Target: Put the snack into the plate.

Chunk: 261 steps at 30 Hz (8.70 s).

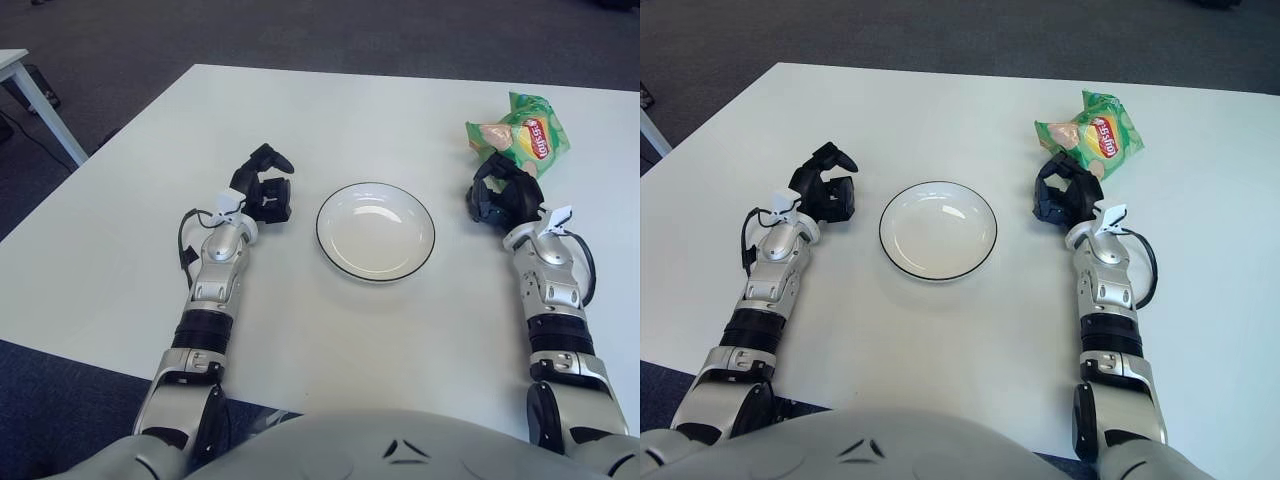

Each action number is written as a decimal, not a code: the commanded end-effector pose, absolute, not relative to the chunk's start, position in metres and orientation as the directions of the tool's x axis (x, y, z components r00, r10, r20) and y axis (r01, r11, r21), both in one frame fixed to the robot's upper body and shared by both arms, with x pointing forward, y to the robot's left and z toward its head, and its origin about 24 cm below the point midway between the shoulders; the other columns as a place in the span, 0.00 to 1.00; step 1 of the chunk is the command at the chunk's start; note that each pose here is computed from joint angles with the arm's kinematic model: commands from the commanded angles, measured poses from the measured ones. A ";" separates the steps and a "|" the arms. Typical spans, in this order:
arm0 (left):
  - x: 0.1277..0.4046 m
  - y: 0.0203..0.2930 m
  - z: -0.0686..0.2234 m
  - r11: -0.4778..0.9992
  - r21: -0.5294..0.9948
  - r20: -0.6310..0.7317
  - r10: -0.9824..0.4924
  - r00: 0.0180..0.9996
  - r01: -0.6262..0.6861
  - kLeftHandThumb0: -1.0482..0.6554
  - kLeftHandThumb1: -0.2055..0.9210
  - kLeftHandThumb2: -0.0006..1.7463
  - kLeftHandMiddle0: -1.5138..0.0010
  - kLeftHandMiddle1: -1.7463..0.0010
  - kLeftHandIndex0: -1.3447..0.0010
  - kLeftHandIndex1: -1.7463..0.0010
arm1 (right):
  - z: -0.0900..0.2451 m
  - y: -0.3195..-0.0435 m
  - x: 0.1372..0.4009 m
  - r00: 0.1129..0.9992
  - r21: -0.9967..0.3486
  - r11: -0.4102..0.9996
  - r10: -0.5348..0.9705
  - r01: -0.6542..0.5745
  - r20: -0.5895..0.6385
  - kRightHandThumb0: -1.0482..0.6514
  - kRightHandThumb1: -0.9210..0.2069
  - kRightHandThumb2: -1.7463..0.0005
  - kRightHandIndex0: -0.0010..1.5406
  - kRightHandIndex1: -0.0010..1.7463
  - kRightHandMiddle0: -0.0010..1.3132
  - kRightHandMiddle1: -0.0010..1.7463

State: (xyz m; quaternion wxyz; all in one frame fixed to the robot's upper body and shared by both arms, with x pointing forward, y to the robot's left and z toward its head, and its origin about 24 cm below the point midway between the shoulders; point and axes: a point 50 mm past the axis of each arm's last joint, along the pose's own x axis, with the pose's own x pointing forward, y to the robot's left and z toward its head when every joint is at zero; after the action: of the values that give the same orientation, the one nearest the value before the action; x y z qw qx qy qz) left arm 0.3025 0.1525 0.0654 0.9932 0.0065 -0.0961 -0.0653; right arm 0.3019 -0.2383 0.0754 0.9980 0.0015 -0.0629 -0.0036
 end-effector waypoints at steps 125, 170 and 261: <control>0.269 0.149 0.000 0.997 -0.024 -0.044 -0.076 0.996 0.075 0.35 0.53 0.70 0.18 0.00 0.59 0.00 | 0.194 -0.309 0.365 0.945 -0.891 -0.417 0.178 -0.179 -0.274 0.00 0.11 0.92 0.00 0.00 0.00 0.00; 0.265 0.148 0.003 0.999 0.004 -0.045 -0.045 0.998 0.045 0.36 0.56 0.67 0.20 0.00 0.61 0.00 | 0.169 -0.293 0.364 0.894 -0.912 -0.304 0.269 -0.274 -0.358 0.00 0.04 0.92 0.00 0.00 0.00 0.00; 0.268 0.149 0.003 0.999 0.004 -0.037 -0.047 0.998 0.047 0.35 0.55 0.68 0.20 0.00 0.60 0.00 | 0.194 -0.259 0.335 0.749 -0.918 -0.348 0.656 0.190 -0.094 0.02 0.06 0.81 0.00 0.00 0.00 0.01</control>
State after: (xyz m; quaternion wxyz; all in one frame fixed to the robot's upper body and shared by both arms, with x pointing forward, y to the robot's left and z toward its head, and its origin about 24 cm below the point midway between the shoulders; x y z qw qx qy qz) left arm 0.3031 0.1550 0.0663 0.9933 0.0345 -0.1035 -0.0382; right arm 0.3311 -0.2606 0.1927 0.5183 -0.7801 -0.2539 0.2415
